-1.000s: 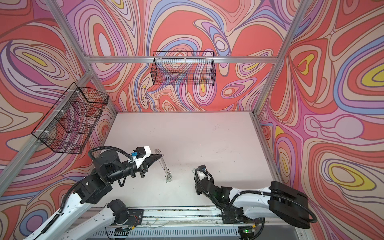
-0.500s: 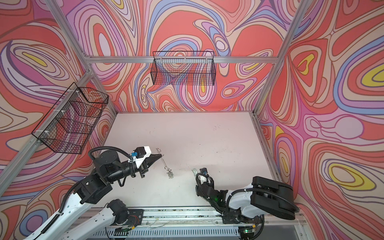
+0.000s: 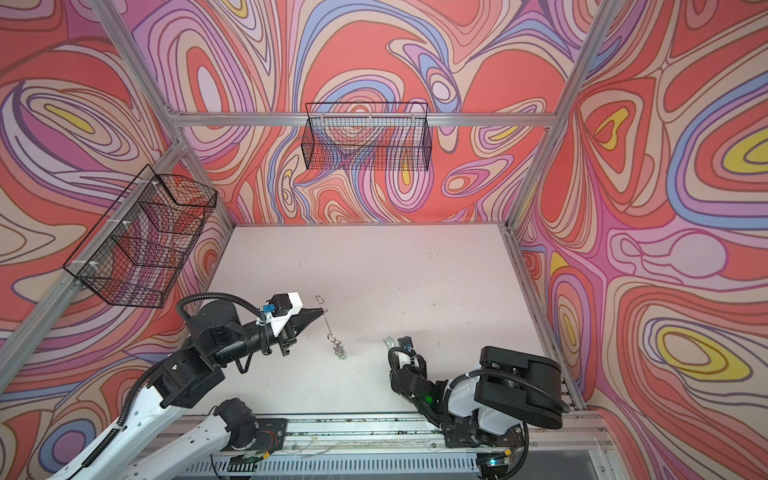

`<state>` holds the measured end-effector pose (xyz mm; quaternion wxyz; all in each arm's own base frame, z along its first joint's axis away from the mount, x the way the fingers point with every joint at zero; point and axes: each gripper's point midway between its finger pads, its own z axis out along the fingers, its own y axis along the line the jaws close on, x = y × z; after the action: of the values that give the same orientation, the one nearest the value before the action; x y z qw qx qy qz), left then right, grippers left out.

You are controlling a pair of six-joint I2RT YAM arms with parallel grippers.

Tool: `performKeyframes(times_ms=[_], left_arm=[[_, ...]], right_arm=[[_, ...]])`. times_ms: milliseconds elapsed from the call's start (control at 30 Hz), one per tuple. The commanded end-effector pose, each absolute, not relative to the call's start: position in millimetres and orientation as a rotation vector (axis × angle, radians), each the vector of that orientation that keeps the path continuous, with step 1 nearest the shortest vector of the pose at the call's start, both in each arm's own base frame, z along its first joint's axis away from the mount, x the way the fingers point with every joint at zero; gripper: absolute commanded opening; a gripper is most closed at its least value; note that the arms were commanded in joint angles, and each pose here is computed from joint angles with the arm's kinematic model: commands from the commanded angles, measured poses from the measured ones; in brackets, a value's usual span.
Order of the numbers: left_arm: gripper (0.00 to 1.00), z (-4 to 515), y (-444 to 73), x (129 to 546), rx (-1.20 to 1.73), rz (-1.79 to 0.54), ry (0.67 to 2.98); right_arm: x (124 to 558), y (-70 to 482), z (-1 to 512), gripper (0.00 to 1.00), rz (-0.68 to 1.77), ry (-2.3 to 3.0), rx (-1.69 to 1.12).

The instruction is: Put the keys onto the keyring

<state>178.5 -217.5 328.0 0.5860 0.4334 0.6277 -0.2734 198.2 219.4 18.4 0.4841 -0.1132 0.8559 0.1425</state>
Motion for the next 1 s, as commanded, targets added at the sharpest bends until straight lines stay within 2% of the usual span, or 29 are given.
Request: performKeyframes(times_ms=[0, 300, 600, 700, 967], left_arm=[[0.00, 340.7, -217.2, 177.2, 0.998, -0.631, 1.400], [0.00, 339.7, -217.4, 178.0, 0.998, -0.630, 1.405], [0.00, 339.4, -217.2, 177.7, 1.000, -0.629, 1.404], [0.00, 340.2, -216.7, 177.2, 0.997, -0.628, 1.401], [0.00, 341.9, -216.3, 175.7, 0.998, -0.631, 1.395]], right_arm=[[202.3, 227.5, 25.9, 0.19, 0.369, 2.042, -0.254], [204.8, 230.9, 28.5, 0.16, 0.368, 2.022, -0.261], [206.5, 229.4, 25.7, 0.08, 0.334, 2.021, -0.275], [206.6, 230.1, 25.2, 0.00, 0.334, 2.023, -0.277], [203.4, 235.1, 30.1, 0.00, 0.331, 2.066, -0.313]])
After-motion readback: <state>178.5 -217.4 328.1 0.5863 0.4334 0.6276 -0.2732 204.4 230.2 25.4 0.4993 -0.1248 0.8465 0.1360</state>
